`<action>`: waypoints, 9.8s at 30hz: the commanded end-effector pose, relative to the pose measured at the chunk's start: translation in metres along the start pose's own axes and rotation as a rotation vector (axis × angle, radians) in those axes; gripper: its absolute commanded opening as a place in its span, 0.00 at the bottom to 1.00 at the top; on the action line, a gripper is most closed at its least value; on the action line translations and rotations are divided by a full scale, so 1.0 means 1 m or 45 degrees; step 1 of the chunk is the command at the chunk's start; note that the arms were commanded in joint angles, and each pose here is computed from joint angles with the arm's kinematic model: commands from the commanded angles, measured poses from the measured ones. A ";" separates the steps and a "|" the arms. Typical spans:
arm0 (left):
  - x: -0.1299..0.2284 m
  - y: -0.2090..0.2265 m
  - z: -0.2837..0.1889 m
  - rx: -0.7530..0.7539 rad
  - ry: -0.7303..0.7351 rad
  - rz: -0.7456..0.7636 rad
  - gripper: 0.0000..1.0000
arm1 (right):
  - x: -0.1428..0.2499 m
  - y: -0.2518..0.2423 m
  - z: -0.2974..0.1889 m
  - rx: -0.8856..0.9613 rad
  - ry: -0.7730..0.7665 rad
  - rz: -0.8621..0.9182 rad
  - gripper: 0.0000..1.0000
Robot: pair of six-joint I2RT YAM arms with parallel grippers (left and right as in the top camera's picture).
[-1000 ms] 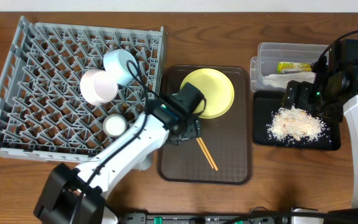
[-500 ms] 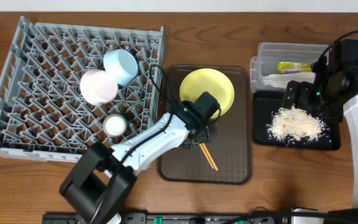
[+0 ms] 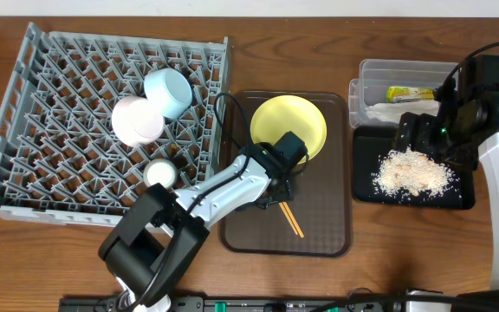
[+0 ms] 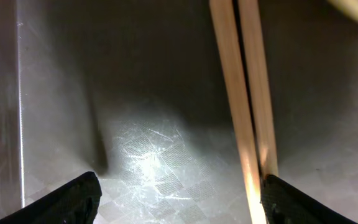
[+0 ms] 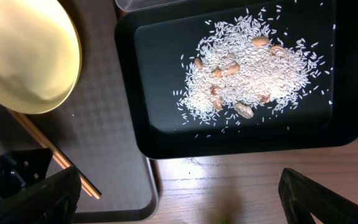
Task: Sort waste into correct bins and load items into the dishwasher
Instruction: 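Grasp one wooden chopstick on the tray with the left gripper, then lift the chopstick and carry it to the dish rack, then insert the chopstick upright into the rack and open the left gripper, then reach the left gripper back to the remaining chopstick on the tray, then grasp the second chopstick with the left gripper and lift it, then carry the second chopstick into the rack and open the left gripper, then reach the left gripper toward the yellow plate on the tray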
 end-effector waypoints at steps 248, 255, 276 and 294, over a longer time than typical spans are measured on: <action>-0.129 0.126 -0.104 0.035 -0.634 0.378 0.34 | 0.001 -0.002 -0.001 0.011 0.007 -0.014 0.99; -0.123 0.110 -0.146 0.137 -0.797 0.419 0.54 | 0.001 -0.002 -0.001 0.009 0.001 -0.014 0.99; -0.139 0.020 -0.190 0.344 -0.592 0.591 0.47 | -0.001 -0.001 -0.001 0.005 -0.010 -0.014 0.99; -0.087 -0.089 -0.042 0.087 -0.285 1.035 0.57 | 0.000 -0.001 -0.001 0.006 -0.006 -0.015 0.99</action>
Point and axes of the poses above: each gripper's point midway between its finger pads, its own z axis out along the fingers, its own y axis along the line the jaws close on, x = y × z, the point moved 7 cm from there along -z, back along the fingers, and after that the axes turned 6 degrees about z, right-handed, at the moved point
